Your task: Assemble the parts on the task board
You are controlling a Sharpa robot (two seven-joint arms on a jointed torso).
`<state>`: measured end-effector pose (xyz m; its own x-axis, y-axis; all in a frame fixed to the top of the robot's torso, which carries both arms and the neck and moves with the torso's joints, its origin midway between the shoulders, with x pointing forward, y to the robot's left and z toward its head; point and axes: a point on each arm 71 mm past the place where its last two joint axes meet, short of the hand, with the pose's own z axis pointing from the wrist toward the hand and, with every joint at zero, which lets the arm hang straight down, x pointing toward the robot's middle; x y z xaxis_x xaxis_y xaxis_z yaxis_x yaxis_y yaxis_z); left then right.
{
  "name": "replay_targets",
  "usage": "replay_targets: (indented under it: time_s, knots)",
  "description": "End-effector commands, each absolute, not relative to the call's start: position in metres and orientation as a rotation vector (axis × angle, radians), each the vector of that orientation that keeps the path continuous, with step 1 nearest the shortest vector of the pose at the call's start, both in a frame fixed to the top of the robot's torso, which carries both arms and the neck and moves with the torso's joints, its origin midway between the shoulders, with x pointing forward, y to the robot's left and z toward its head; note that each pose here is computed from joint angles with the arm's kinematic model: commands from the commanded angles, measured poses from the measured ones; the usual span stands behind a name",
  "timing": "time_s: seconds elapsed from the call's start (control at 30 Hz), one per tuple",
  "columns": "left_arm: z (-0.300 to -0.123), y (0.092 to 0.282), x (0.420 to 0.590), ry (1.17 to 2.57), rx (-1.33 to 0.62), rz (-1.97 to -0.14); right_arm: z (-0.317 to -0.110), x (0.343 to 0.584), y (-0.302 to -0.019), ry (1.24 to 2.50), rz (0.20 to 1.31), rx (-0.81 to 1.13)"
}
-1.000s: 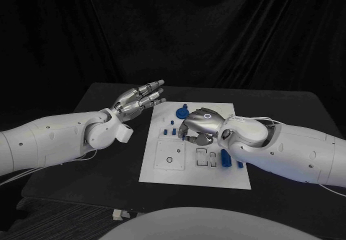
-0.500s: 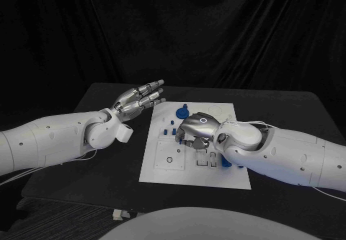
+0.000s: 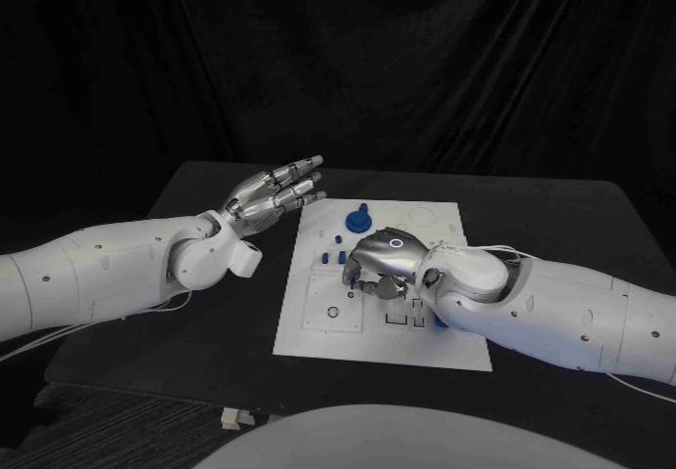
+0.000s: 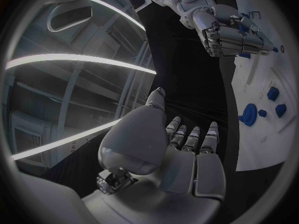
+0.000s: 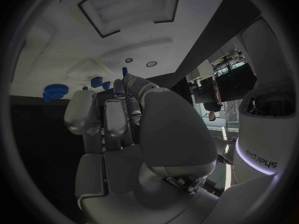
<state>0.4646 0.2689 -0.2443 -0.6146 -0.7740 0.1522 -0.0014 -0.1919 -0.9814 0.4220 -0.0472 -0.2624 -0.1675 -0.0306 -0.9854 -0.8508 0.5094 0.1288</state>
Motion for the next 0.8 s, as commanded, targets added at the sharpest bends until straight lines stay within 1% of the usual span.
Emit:
replay_targets:
  time_s: [0.03,0.8]
  knots:
    - [-0.244,0.268,0.465,1.517,-0.912,-1.878,-0.265,0.422,-0.047,1.582,0.859,-0.772]
    - [-0.246,0.268,0.465,1.526,-0.917,-1.879,-0.275,0.416,-0.043,1.610,0.864,-0.766]
